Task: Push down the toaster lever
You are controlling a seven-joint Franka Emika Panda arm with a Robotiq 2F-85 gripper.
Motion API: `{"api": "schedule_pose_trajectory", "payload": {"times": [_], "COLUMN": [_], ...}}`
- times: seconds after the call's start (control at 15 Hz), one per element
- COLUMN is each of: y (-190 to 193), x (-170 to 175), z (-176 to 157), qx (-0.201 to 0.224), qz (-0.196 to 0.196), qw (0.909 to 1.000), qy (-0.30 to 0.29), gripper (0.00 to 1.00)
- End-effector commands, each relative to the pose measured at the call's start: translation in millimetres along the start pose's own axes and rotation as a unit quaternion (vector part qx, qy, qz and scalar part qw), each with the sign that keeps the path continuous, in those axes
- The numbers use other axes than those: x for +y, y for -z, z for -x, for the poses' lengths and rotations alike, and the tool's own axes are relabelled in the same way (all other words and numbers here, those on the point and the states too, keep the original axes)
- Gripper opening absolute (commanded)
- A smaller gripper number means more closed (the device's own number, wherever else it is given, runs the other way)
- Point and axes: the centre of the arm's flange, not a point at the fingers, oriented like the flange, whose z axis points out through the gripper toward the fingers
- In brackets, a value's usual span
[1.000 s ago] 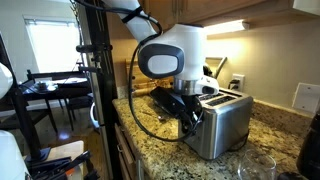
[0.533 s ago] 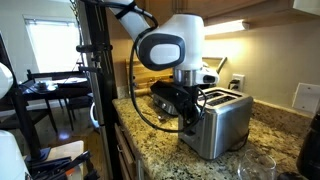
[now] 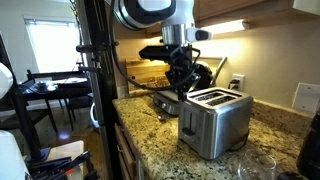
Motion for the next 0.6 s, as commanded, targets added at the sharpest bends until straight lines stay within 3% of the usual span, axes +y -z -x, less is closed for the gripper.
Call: {"api": "schedule_pose_trajectory", "payload": {"times": [0.0, 0.53], "y": [35, 58], "x": [-9, -14], "z": [19, 43], "qx": [-0.001, -0.074], "qz": [0.008, -0.007], "qw": [0.9999, 0.9971], "qy": [-0.007, -0.014], "gripper": [0.46, 0.99]}}
